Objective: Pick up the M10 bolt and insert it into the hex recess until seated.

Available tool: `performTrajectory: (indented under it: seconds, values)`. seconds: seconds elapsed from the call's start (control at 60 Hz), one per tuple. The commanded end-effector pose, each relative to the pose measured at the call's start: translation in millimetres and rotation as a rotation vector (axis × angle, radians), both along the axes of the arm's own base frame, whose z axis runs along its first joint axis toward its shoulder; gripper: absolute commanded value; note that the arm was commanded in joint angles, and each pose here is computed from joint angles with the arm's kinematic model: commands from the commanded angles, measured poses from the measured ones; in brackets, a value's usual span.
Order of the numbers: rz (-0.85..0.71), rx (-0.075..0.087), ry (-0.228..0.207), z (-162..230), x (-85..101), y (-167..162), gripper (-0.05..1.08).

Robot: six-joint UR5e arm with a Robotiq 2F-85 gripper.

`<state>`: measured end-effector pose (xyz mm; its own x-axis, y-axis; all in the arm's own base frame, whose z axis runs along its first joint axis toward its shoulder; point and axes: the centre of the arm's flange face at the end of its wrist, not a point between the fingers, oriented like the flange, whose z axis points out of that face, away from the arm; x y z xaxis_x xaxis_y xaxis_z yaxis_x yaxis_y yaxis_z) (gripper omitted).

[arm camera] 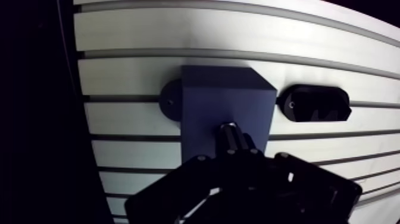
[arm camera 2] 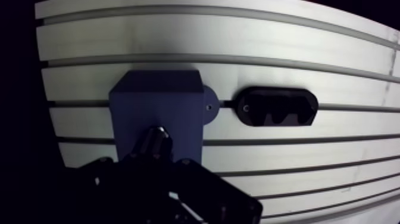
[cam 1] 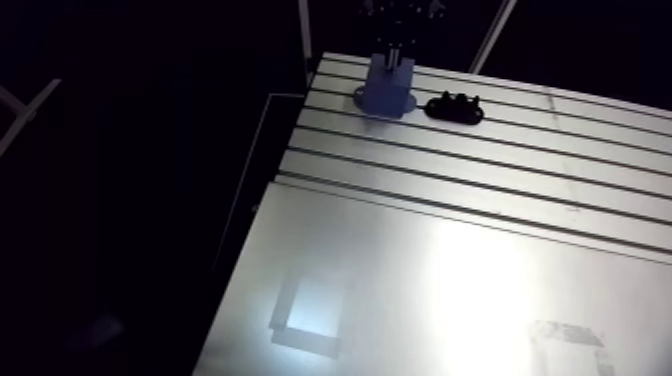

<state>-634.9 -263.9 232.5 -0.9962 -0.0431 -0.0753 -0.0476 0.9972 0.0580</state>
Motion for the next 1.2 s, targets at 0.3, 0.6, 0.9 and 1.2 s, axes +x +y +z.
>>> performTrajectory:
  seconds: [0.3, 0.6, 0.9, 1.2]
  values:
    - [0.000, 0.001, -0.006, -4.7, -0.1, -0.1, 1.05]
    - [0.000, 0.001, -0.006, -4.0, -0.4, -0.1, 1.05]
    - [0.017, -0.001, -0.001, 0.2, 0.0, -0.1, 1.05]
    - [0.017, -0.002, 0.003, 2.8, -0.1, -0.1, 1.05]
